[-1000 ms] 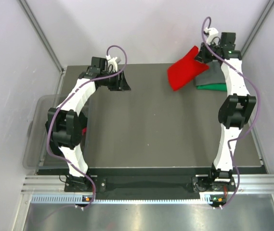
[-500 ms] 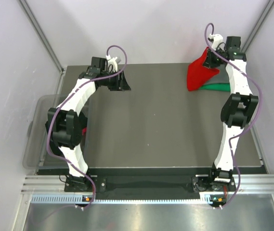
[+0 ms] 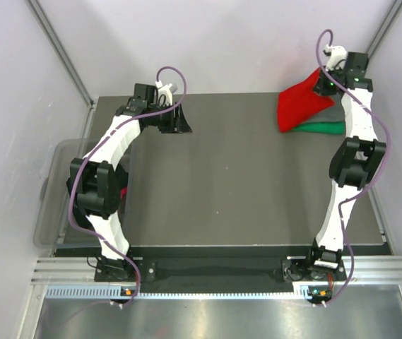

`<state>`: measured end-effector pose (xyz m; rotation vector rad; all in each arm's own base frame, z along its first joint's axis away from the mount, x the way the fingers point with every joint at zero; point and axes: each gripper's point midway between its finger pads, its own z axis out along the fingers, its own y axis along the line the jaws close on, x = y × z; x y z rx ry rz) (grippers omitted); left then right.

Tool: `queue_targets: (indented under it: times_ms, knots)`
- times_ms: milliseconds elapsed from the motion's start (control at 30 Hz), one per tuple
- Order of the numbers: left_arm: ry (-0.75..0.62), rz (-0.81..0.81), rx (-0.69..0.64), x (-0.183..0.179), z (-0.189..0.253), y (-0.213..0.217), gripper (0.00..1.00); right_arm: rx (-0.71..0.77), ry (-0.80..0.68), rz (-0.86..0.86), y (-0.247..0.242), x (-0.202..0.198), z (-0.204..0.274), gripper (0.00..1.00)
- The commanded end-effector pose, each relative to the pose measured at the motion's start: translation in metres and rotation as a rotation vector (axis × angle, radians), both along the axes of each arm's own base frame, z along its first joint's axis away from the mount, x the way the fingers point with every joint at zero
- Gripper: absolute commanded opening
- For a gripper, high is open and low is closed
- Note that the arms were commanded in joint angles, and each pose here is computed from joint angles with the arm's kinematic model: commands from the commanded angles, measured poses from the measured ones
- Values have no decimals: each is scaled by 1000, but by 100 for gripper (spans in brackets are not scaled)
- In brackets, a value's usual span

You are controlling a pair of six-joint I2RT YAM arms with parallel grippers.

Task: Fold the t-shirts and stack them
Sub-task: Neatly place the folded tshirt to the corner, then reset both grippers

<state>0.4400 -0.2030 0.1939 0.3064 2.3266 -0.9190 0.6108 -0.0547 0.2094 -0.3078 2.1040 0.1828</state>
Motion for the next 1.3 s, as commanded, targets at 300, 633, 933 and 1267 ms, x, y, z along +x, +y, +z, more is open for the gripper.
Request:
queue_targets:
  times_ms: [300, 633, 933, 1267]
  knots:
    - [-51, -16, -12, 2, 12, -5, 53, -26, -146, -174, -80, 20, 30, 0]
    - [-53, -28, 13, 1, 7, -10, 54, -85, -53, -372, -132, 18, -26, 46]
    - [-210, 155, 279, 21, 28, 43, 60, -193, -362, -406, -107, -58, 121, 68]
    - [-313, 179, 354, -21, 60, 69, 68, -71, -388, -116, -1, -176, 168, 100]
